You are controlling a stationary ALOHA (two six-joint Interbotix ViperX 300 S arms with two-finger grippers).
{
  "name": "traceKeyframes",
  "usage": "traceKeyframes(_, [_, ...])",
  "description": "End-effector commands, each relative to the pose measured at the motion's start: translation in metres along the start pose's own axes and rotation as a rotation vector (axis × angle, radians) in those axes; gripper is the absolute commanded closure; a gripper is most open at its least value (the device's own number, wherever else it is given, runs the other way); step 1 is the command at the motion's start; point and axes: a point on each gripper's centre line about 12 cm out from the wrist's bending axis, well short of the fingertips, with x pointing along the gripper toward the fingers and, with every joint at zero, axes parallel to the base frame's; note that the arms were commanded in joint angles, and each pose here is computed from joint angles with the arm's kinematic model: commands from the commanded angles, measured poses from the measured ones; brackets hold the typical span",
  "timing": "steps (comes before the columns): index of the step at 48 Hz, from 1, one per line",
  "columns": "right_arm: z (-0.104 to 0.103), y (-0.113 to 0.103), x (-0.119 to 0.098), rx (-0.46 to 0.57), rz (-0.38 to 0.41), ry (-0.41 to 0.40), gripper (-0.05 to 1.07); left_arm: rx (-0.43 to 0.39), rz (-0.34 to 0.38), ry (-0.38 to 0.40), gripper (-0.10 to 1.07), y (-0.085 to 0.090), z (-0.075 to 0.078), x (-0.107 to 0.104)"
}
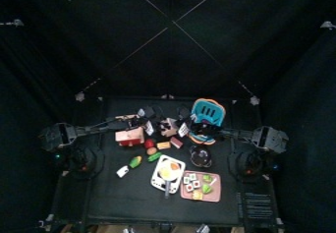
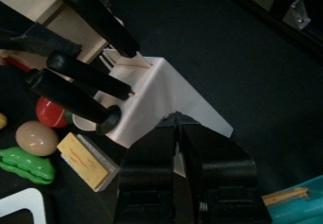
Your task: Put cleaver back in holder
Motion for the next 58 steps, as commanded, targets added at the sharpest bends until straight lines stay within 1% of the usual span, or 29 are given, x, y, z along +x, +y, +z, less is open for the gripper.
traceKeyframes(1, [0.012,0.002,-0.006,0.0,0.01,-0.035,0.66,0.001,-0.003,-0.027,0.16,-0.001,0.008,0.0])
traceKeyframes(9, [0.011,0.001,-0.005,-0.004,0.007,-0.031,0.66,-0.002,-0.004,-0.024,0.16,0.0,0.004,0.006])
traceKeyframes(19, [0.009,0.001,-0.005,-0.005,0.008,-0.028,0.66,0.0,-0.003,0.006,0.17,0.0,-0.005,0.015])
traceKeyframes(23, [0.009,0.001,-0.005,-0.005,0.008,-0.028,0.66,-0.002,-0.003,0.006,0.18,0.0,-0.005,0.015])
traceKeyframes(28, [0.009,0.001,-0.006,-0.005,0.008,-0.028,0.66,0.001,-0.004,0.005,0.24,-0.001,-0.004,0.015])
traceKeyframes(35, [0.008,0.0,-0.005,-0.005,0.006,-0.026,0.66,-0.001,-0.005,-0.006,0.4,-0.001,-0.001,0.011])
traceKeyframes(39, [0.007,0.0,-0.005,-0.006,0.006,-0.022,0.66,-0.001,-0.005,-0.012,0.47,-0.001,0.001,0.01])
traceKeyframes(41, [0.006,0.0,-0.005,-0.005,0.004,-0.021,0.66,-0.001,-0.005,-0.012,0.49,-0.001,0.001,0.01])
traceKeyframes(49, [0.005,0.0,-0.006,-0.006,0.005,-0.018,0.66,-0.001,-0.005,-0.014,0.5,-0.001,0.001,0.01])
traceKeyframes(58, [0.005,0.0,-0.005,-0.006,0.005,-0.018,0.66,-0.001,-0.005,-0.001,0.5,-0.001,-0.003,0.014])
